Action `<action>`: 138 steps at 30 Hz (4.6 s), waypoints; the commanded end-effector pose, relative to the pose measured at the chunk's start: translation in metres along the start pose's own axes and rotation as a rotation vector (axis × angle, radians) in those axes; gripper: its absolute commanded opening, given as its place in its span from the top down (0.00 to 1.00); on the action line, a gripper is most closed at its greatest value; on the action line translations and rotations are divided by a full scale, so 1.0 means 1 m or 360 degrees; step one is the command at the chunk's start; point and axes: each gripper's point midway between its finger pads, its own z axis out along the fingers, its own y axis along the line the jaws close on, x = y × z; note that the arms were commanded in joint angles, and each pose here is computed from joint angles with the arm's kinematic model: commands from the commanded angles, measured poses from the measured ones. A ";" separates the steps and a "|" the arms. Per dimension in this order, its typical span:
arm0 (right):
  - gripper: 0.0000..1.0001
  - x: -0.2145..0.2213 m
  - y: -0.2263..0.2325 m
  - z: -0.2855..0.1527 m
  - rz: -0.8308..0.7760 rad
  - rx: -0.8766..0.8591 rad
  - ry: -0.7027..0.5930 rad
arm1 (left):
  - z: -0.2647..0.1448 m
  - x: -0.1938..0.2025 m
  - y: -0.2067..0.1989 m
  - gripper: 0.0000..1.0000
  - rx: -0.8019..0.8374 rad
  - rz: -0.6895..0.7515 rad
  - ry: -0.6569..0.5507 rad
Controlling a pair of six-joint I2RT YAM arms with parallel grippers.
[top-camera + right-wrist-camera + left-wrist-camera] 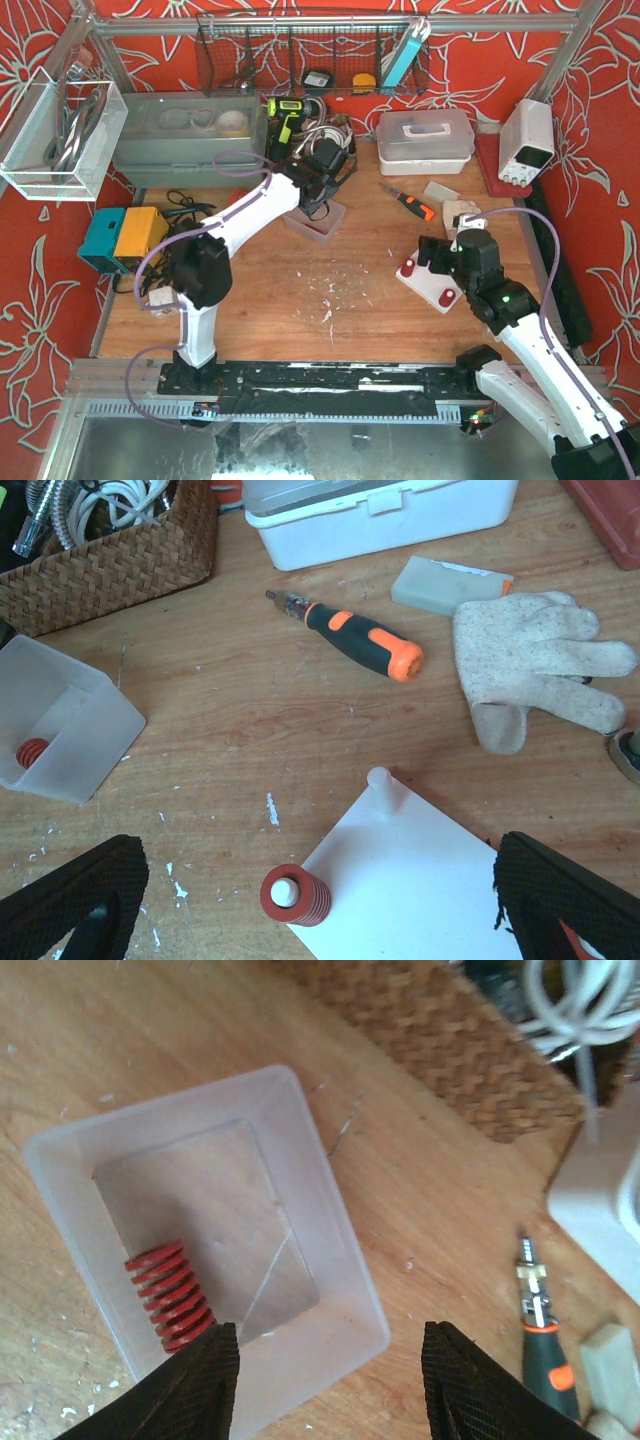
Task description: Install the large spring
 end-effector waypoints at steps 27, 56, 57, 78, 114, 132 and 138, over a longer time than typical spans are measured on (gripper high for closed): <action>0.01 0.007 -0.002 0.008 0.0008 0.0055 -0.0012 | 0.094 0.038 0.083 0.52 -0.0871 -0.0429 0.0598; 0.01 0.004 -0.006 0.007 -0.0041 0.0117 -0.0043 | 0.119 0.055 0.089 0.54 -0.0835 -0.0438 0.0694; 0.01 0.004 -0.006 0.008 -0.0041 0.0117 -0.0042 | 0.120 0.054 0.090 0.54 -0.0833 -0.0425 0.0691; 0.01 0.006 -0.004 0.011 -0.0064 0.0111 -0.0029 | 0.112 0.027 0.060 0.83 -0.0603 -0.0408 0.0625; 0.01 0.006 -0.001 0.009 -0.0077 0.0081 -0.0033 | 0.089 0.058 0.062 0.61 -0.0510 0.0638 0.0485; 0.01 0.005 -0.003 0.008 -0.0081 0.0094 -0.0044 | 0.124 0.098 0.081 0.63 -0.0563 0.0761 0.0640; 0.01 0.005 -0.002 0.009 -0.0082 0.0086 -0.0039 | 0.126 0.086 0.087 0.78 -0.0617 0.0740 0.0586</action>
